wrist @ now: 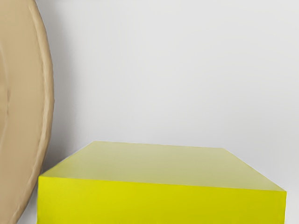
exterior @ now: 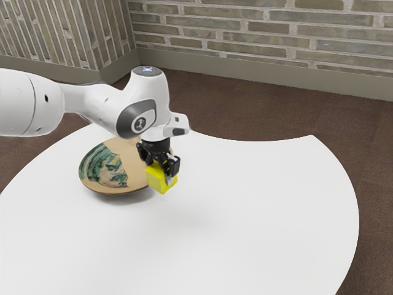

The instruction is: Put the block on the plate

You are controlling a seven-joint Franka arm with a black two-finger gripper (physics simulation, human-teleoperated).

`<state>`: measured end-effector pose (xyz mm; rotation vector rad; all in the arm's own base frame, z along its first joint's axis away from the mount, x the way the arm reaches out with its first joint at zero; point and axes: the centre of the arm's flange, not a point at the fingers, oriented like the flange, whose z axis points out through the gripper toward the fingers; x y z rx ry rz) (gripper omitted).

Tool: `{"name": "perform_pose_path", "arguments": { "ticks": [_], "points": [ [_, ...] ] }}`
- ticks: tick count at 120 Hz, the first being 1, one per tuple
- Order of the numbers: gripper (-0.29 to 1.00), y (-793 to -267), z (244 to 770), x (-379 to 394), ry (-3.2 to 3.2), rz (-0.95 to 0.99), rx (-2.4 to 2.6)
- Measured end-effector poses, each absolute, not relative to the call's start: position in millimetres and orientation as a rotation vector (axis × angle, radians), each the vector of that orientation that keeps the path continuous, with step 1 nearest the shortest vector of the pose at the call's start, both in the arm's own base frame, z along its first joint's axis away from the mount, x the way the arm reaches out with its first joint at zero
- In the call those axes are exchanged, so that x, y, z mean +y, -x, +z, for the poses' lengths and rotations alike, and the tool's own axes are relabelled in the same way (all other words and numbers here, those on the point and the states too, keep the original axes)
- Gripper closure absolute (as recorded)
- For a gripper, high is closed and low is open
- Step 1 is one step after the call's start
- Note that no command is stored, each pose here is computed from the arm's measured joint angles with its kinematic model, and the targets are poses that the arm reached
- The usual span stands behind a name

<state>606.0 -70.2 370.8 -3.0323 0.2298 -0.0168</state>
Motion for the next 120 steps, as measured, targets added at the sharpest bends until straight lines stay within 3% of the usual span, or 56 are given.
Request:
{"name": "perform_pose_path", "arguments": {
  "ticks": [120],
  "points": [
    [0.31, -665, 338, 97, 2.995, 0.065, 0.327]
  ]
}}
